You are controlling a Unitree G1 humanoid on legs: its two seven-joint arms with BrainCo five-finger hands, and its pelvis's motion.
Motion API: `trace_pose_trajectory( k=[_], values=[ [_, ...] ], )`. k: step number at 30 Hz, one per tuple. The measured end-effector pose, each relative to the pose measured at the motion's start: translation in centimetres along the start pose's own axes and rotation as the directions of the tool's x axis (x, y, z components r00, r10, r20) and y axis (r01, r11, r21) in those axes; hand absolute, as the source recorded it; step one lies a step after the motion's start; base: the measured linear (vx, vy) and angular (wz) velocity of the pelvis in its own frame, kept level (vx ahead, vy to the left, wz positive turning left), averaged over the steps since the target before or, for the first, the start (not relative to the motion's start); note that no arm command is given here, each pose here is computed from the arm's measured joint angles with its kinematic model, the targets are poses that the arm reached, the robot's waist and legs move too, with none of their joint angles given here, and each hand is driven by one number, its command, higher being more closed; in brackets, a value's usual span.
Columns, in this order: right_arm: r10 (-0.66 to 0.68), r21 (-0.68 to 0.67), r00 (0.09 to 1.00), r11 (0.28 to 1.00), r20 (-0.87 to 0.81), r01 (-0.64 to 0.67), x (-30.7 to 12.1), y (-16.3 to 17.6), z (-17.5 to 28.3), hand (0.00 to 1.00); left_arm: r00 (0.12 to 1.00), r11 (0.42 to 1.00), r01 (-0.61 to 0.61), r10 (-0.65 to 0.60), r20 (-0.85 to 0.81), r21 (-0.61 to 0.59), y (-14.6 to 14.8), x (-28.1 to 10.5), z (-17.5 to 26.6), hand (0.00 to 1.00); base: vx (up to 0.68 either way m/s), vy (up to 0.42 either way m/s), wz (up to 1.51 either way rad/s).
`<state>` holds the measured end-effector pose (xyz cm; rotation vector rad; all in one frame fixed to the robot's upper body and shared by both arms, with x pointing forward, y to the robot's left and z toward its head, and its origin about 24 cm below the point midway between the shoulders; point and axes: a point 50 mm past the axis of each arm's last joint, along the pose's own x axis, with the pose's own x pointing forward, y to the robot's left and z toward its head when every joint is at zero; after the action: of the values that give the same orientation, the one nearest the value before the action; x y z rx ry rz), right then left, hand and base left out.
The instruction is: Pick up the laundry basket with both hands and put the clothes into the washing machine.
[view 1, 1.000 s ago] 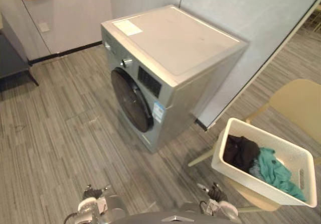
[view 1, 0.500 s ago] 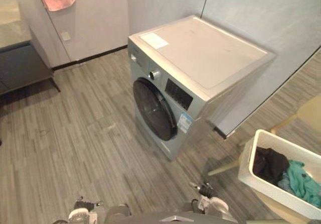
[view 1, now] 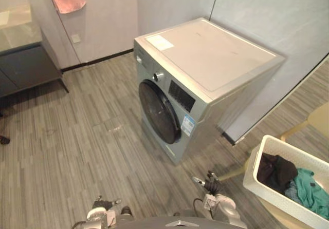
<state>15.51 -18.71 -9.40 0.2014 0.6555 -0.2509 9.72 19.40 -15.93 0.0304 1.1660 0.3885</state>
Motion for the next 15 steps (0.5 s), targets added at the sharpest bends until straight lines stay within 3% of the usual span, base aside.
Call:
trace_pose_trajectory(
  k=[5,15],
  values=[
    [0.151,-0.152,0.969,0.981,0.193,-0.123,-0.3,3.5,4.6,0.0,1.0,1.0,-0.007,0.007,-0.003,-0.015,0.2,0.0,0.0,0.0,0.0,0.065,0.06],
    [0.425,-0.341,0.859,0.882,0.284,-0.324,0.2,10.2,8.9,0.0,0.999,1.0,0.006,-0.007,0.041,0.02,-0.5,0.1,1.5,0.0,0.09,0.019,0.05]
  ],
)
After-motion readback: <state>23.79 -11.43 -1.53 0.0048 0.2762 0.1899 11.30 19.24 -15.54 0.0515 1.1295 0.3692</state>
